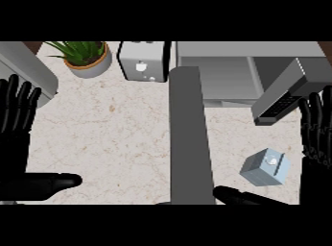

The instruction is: Pick up the milk, place it into the microwave and close the microwave

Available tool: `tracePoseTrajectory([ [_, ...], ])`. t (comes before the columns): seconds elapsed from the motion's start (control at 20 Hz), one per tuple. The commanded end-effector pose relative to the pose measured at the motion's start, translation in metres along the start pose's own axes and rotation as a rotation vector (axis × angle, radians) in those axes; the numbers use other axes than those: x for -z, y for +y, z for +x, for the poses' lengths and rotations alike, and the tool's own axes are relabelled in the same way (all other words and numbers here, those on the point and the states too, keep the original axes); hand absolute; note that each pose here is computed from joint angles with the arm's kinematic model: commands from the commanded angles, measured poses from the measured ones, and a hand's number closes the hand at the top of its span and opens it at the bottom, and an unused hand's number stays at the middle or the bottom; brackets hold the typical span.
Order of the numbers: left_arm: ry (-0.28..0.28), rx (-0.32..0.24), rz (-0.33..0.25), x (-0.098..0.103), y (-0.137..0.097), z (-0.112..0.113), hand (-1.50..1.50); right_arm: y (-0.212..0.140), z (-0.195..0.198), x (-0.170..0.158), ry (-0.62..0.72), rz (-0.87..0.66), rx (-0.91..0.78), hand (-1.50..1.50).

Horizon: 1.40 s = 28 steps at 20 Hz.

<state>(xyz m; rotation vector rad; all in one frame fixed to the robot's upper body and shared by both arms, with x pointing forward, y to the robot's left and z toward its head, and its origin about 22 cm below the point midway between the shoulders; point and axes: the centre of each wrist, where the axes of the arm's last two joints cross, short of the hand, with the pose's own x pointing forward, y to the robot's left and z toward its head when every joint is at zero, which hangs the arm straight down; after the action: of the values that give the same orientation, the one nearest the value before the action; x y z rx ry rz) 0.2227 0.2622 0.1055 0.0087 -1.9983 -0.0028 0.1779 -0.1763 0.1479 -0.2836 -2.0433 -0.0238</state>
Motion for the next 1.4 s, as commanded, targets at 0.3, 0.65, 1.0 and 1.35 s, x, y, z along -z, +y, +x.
tracePoseTrajectory([
  [0.3,0.02,-0.006,0.022,-0.029,0.031,0.018,-1.5,0.029,0.019,-0.031,0.057,-0.084,-0.073,-1.5],
  [0.65,0.039,-0.01,-0.003,-0.067,0.04,0.039,-1.5,0.033,-0.007,-0.049,0.155,-0.146,-0.124,-1.5],
  [1.0,0.039,-0.005,0.007,-0.079,0.066,0.05,-1.5,0.018,-0.016,-0.049,0.175,-0.131,-0.108,-1.5],
  [1.35,0.038,-0.026,0.007,-0.077,0.089,0.044,-1.5,-0.014,-0.063,-0.044,0.252,-0.213,-0.116,-1.5],
])
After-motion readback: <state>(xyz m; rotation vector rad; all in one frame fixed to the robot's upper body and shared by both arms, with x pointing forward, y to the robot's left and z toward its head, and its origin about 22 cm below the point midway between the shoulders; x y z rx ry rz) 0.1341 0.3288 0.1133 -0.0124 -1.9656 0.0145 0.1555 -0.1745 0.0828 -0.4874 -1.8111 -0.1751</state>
